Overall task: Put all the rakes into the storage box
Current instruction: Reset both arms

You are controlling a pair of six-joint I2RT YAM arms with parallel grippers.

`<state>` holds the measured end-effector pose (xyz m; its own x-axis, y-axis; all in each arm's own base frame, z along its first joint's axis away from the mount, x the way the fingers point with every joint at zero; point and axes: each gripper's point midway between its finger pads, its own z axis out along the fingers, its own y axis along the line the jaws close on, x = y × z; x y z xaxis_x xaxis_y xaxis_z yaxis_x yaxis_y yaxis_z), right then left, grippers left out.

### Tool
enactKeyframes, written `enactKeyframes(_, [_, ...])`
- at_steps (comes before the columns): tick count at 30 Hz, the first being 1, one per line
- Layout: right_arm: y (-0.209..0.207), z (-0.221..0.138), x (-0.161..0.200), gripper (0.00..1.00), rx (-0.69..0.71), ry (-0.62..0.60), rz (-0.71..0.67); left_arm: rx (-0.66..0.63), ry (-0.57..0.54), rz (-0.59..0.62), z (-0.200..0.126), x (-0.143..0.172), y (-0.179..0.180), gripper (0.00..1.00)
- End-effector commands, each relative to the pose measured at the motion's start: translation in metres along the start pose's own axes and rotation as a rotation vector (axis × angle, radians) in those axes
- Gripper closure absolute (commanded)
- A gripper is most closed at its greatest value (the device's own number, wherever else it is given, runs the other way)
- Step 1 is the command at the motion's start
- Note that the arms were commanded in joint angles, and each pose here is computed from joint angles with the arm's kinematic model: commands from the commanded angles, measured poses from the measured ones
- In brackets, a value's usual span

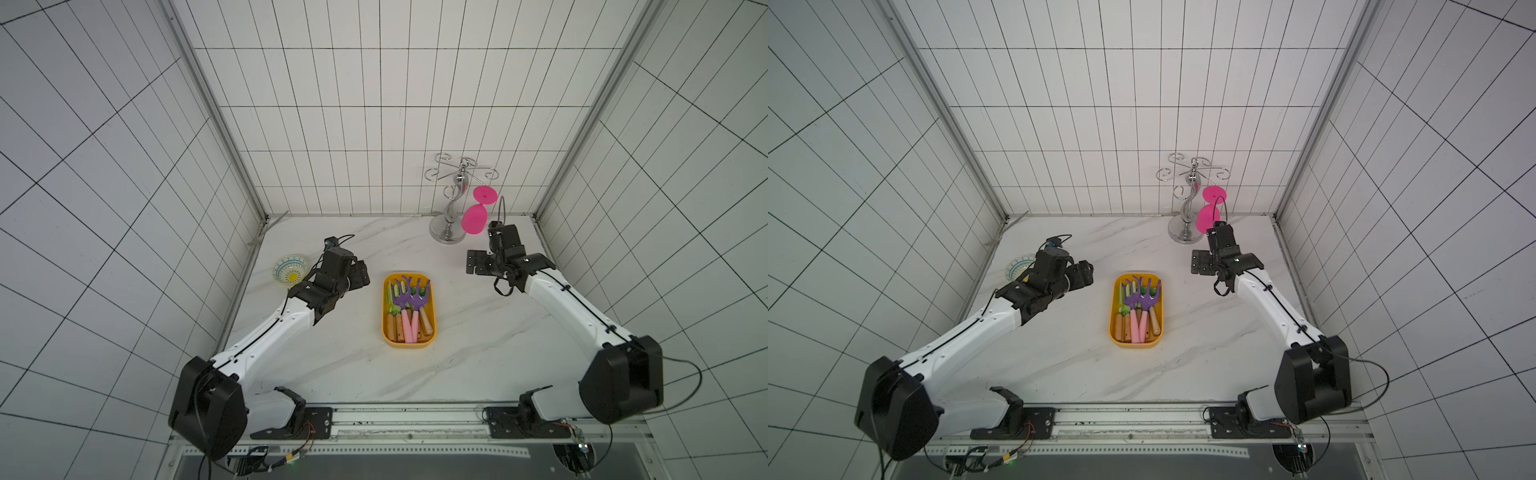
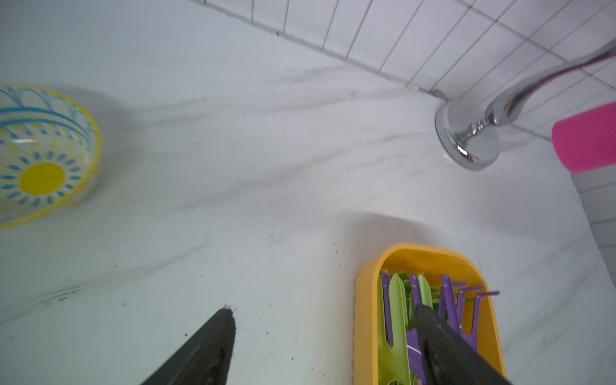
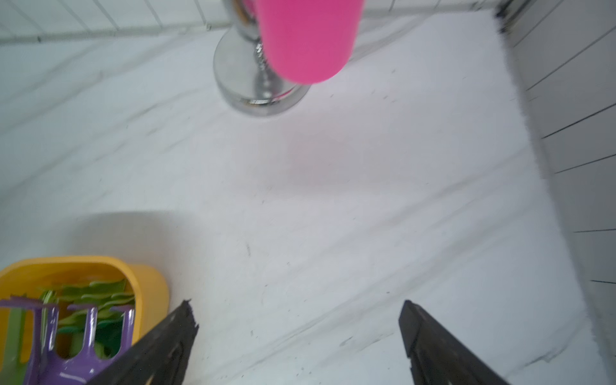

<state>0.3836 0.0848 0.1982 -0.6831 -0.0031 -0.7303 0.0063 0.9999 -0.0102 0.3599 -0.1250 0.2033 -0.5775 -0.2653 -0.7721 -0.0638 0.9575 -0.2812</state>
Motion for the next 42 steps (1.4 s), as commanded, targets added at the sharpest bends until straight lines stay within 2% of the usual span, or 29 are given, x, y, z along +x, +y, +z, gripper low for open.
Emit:
enactKeyframes(1, [-0.073,0.028,0.014,0.01,0.259,-0.049,0.031,-0.256,-0.159,0.151,0.002,-0.025,0.065,0.04])
enactKeyframes(3, [-0.084,0.028,0.011,0.01,0.284,-0.117,-0.001,-0.328,-0.199,0.118,0.01,-0.026,0.101,0.01])
enactKeyframes(5, [-0.092,0.031,0.009,0.01,0.282,-0.23,-0.016,-0.385,-0.194,0.027,0.021,-0.022,0.141,0.01])
enactKeyframes(6, [-0.099,0.037,0.014,0.01,0.276,-0.245,0.005,-0.409,-0.187,-0.01,0.025,-0.02,0.158,0.01])
enactKeyframes(8, [-0.108,0.047,0.023,0.01,0.286,-0.257,0.042,-0.428,-0.208,-0.001,0.03,-0.021,0.175,0.01])
enactKeyframes(11, [-0.111,0.062,0.032,0.01,0.278,-0.315,0.026,-0.317,-0.324,0.036,0.032,-0.024,0.174,0.02])
enactKeyframes(13, [-0.112,0.079,0.046,0.01,0.252,-0.289,0.039,-0.261,-0.389,0.007,0.032,-0.02,0.177,0.02])
enactKeyframes(15, [-0.111,0.087,0.051,0.01,0.232,-0.315,0.039,-0.225,-0.398,0.021,0.038,-0.013,0.177,0.02])
enactKeyframes(16, [-0.112,0.086,0.054,0.01,0.215,-0.286,0.047,-0.216,-0.41,0.039,0.042,-0.014,0.175,0.02])
enactKeyframes(18, [-0.107,0.084,0.054,0.01,0.15,-0.347,0.044,-0.208,-0.407,0.086,0.046,-0.016,0.172,0.03])
enactKeyframes(20, [-0.1,0.085,0.063,0.01,0.071,-0.346,0.037,-0.19,-0.421,0.101,0.052,-0.008,0.173,0.02])
enactKeyframes(21, [-0.097,0.086,0.06,0.01,0.05,-0.402,0.029,-0.186,-0.435,0.109,0.055,-0.003,0.172,0.02])
enactKeyframes(23, [-0.098,0.088,0.065,0.01,0.038,-0.344,0.036,-0.201,-0.472,0.145,0.061,0.0,0.169,0.02])
enactKeyframes(25, [-0.099,0.087,0.061,0.01,0.031,-0.392,0.041,-0.226,-0.453,0.146,0.07,-0.004,0.171,0.01])
enactKeyframes(28, [-0.099,0.087,0.063,0.01,0.031,-0.367,0.045,-0.253,-0.357,0.106,0.077,-0.003,0.178,0.01])
enactKeyframes(31, [-0.099,0.087,0.064,0.01,0.029,-0.357,0.043,-0.254,-0.386,0.114,0.076,-0.004,0.177,0.01])
enactKeyframes(42, [-0.099,0.091,0.064,0.01,0.029,-0.35,0.042,-0.259,-0.364,0.111,0.077,-0.003,0.178,0.01])
